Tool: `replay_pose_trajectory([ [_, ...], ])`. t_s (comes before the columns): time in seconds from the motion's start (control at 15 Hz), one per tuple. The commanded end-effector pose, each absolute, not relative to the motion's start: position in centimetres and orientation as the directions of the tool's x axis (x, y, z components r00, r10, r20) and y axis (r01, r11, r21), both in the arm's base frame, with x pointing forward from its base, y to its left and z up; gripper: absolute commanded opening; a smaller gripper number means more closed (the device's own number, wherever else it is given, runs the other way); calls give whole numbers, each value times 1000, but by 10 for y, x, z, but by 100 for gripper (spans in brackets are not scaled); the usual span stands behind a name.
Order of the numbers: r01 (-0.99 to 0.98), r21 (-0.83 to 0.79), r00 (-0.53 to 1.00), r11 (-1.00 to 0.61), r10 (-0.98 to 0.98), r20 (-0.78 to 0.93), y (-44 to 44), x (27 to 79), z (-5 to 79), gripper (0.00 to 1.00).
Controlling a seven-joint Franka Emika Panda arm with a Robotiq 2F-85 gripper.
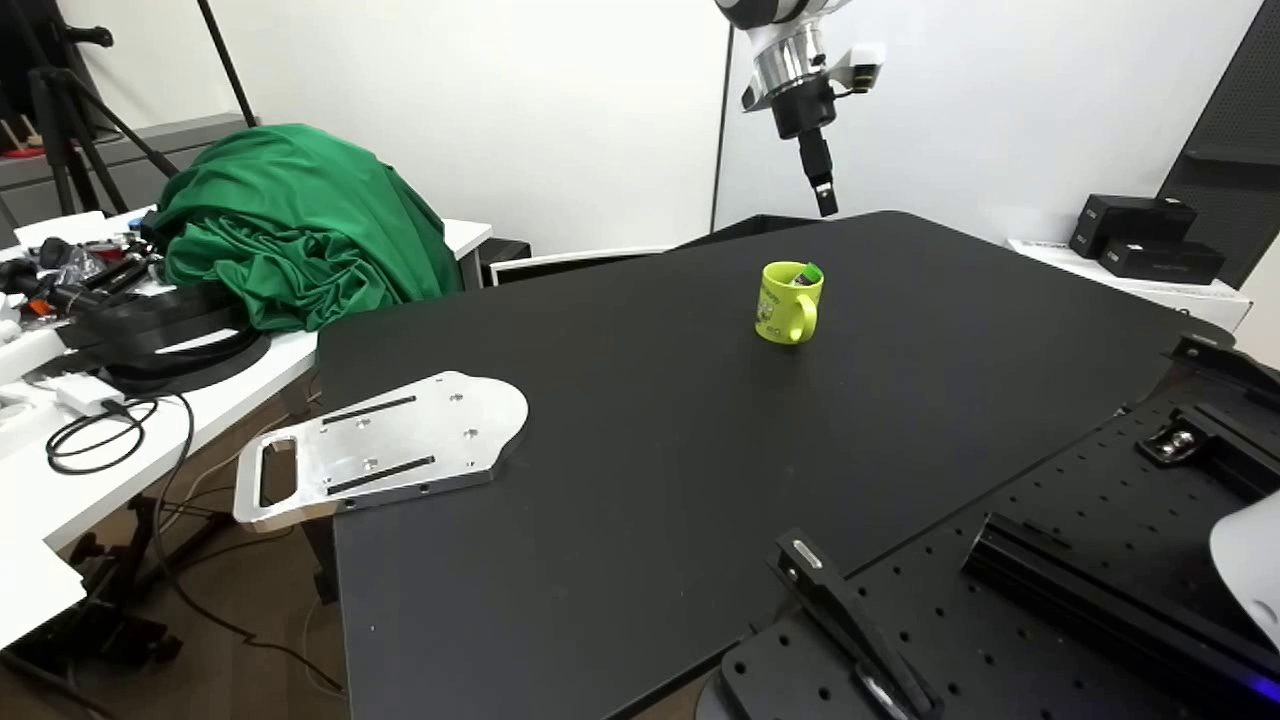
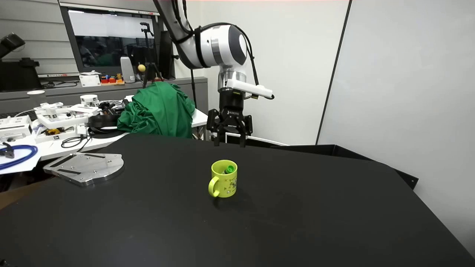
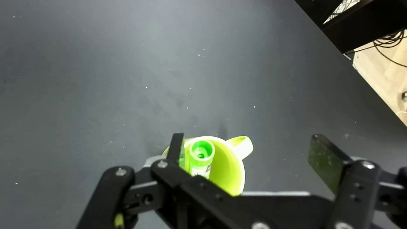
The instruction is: Pick up the object from the cup and place it on the table
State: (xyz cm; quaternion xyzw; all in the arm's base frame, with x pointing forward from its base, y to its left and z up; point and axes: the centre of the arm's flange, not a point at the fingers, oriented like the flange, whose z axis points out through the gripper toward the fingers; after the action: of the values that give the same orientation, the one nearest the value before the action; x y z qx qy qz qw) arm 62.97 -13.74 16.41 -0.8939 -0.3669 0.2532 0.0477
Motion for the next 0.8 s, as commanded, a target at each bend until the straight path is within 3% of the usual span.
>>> replay_pose_trajectory([
  [0.0,631,-271,603,-727,679,-419,-138,630,162,100],
  [0.73,637,-205,643,-744,658,-391,-148,647,165,100],
])
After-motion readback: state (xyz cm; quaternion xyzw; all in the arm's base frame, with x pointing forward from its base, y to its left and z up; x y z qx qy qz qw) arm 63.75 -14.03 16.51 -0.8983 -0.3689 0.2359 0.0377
